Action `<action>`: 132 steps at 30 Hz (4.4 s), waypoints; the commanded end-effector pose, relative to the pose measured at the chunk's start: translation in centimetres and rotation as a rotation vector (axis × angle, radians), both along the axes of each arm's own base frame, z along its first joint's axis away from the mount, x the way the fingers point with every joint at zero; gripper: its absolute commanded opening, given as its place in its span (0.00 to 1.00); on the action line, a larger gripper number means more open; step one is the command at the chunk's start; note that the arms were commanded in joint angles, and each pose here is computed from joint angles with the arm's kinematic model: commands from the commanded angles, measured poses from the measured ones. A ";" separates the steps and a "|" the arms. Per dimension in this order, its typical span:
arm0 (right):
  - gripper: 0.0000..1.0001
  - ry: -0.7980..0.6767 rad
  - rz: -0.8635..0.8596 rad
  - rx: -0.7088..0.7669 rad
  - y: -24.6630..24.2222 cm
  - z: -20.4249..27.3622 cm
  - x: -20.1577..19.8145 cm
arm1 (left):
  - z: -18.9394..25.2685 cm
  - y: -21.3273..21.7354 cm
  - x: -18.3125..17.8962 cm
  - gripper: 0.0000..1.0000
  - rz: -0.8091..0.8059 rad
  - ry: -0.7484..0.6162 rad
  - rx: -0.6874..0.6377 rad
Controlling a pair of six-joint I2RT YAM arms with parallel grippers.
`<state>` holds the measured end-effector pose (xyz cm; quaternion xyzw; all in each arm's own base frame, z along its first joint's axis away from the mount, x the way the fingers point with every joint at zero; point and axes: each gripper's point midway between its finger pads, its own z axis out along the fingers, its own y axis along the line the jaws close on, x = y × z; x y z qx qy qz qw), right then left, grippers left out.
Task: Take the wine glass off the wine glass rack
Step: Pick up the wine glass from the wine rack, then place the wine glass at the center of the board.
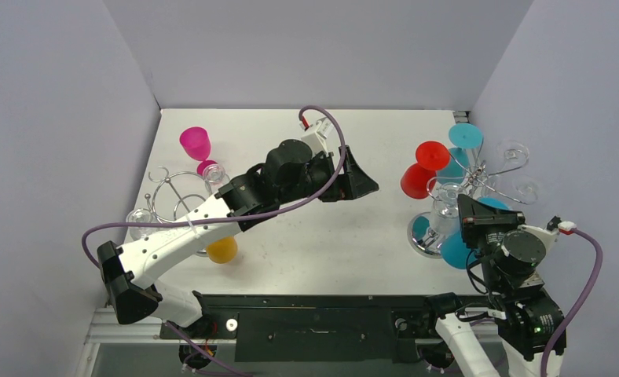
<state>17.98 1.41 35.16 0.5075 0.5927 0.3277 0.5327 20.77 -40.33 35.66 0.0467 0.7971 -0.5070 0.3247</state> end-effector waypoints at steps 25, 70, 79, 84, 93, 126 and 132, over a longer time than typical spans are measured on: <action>0.00 -0.051 0.159 0.065 2.9 2.8 -0.9 | 0.9 0.6 -0.1 0.77 0.028 0.005 -0.087; 0.00 -0.318 0.549 0.510 12.6 17.1 3.1 | 9.9 2.0 -1.9 0.95 0.001 -0.018 -0.529; 0.00 -0.389 0.627 0.611 14.6 19.4 3.3 | 12.3 3.3 -1.8 0.91 0.002 -0.057 -0.633; 0.00 -0.414 0.651 0.637 15.0 20.1 3.3 | 13.7 4.2 -2.0 0.87 0.004 -0.087 -0.691; 0.00 -0.449 0.702 0.711 15.8 20.4 3.3 | 17.9 6.4 -3.1 0.67 -0.017 -0.188 -0.883; 0.46 -0.325 0.510 0.073 11.6 16.1 4.2 | 17.2 6.0 0.6 0.00 0.163 -0.341 -0.471; 0.66 -0.271 0.367 -0.175 7.6 16.0 3.0 | 12.0 6.9 4.9 0.00 0.327 -0.341 -0.083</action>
